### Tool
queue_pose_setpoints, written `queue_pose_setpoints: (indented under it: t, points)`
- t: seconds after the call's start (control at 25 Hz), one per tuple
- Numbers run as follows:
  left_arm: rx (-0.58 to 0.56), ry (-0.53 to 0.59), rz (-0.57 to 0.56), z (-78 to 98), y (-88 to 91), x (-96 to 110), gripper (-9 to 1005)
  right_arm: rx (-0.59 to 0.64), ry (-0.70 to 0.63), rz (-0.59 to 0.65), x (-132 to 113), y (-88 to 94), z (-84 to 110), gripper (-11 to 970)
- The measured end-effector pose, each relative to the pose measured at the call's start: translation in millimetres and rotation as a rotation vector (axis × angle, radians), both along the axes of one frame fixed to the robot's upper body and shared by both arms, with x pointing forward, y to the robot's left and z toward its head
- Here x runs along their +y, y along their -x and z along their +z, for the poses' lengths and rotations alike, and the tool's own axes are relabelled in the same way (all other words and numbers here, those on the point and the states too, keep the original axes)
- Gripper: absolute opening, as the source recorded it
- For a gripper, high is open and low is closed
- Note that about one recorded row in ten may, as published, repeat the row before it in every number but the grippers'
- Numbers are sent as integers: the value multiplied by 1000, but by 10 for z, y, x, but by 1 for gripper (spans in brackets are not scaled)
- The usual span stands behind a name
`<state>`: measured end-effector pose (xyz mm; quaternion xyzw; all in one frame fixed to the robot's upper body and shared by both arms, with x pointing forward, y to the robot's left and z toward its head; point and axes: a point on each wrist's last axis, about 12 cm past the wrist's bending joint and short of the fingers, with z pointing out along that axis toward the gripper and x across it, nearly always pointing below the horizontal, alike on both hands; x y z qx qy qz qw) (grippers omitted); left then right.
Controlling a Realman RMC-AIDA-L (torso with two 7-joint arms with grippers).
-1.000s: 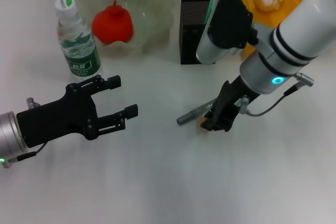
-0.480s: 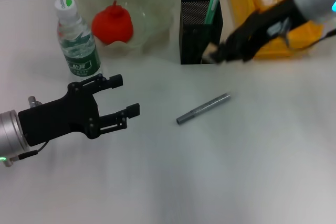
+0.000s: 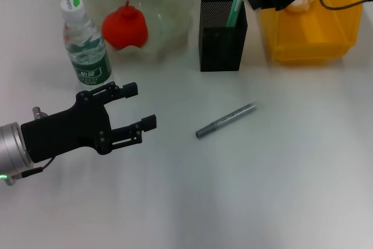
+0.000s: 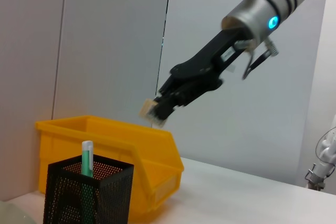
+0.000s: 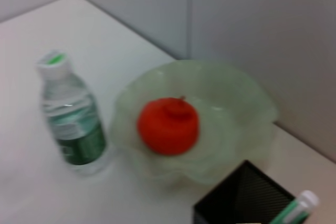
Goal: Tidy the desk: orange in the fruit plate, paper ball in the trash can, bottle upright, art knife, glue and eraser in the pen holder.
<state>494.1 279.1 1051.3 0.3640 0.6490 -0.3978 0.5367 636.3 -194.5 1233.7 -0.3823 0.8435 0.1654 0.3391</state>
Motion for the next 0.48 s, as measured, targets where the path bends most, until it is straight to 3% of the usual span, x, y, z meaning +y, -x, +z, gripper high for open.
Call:
queue_pose_setpoints:
  t: [0.48]
  points:
    - [-2,3,-4,6,2,-1,795,-31,55,-29,299,-243,-344,147]
